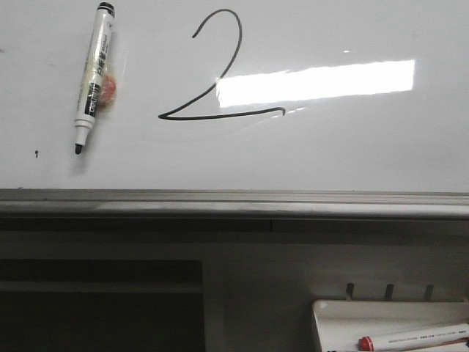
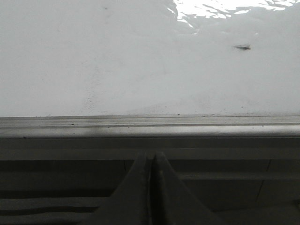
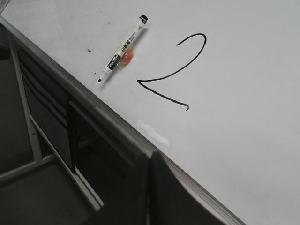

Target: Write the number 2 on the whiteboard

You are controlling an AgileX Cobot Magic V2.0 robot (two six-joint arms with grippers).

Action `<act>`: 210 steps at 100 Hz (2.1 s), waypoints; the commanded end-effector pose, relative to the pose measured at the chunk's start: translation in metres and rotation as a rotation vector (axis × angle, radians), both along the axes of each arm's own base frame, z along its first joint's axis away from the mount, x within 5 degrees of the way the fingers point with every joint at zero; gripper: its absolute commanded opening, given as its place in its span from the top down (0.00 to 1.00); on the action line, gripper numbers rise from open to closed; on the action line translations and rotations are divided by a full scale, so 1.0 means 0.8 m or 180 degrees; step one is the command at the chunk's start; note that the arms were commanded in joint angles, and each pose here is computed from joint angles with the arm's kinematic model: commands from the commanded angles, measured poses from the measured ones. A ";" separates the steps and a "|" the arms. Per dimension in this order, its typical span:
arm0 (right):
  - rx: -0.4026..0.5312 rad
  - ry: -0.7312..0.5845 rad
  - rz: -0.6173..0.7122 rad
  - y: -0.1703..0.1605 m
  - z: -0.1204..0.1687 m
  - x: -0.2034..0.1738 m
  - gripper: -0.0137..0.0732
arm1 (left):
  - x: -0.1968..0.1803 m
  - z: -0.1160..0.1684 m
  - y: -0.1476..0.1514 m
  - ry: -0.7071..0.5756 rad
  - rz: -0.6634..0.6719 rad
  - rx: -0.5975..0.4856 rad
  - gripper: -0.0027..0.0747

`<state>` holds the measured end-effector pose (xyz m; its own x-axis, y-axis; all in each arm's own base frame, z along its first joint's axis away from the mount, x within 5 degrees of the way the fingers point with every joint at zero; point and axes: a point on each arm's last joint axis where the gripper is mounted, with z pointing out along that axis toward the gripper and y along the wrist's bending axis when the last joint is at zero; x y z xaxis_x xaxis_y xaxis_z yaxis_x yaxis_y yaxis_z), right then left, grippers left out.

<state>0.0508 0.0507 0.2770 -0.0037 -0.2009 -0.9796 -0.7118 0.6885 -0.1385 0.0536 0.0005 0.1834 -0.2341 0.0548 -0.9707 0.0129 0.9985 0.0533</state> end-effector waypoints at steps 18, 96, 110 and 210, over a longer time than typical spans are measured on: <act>0.0191 -0.0247 -0.0030 0.000 0.019 0.001 0.93 | 0.000 0.005 0.000 -0.0262 0.0005 -0.0019 0.99; 0.0145 -0.0249 -0.0555 -0.010 0.003 0.013 0.93 | 0.000 0.005 0.000 -0.0262 0.0005 -0.0019 0.99; 0.0152 -0.0305 -0.1125 -0.024 -0.007 0.024 0.93 | 0.000 0.005 0.000 -0.0262 0.0005 -0.0019 0.99; -0.0107 0.0191 -0.2439 -0.062 -0.127 0.004 0.92 | 0.000 0.005 0.000 -0.0268 0.0005 -0.0019 0.99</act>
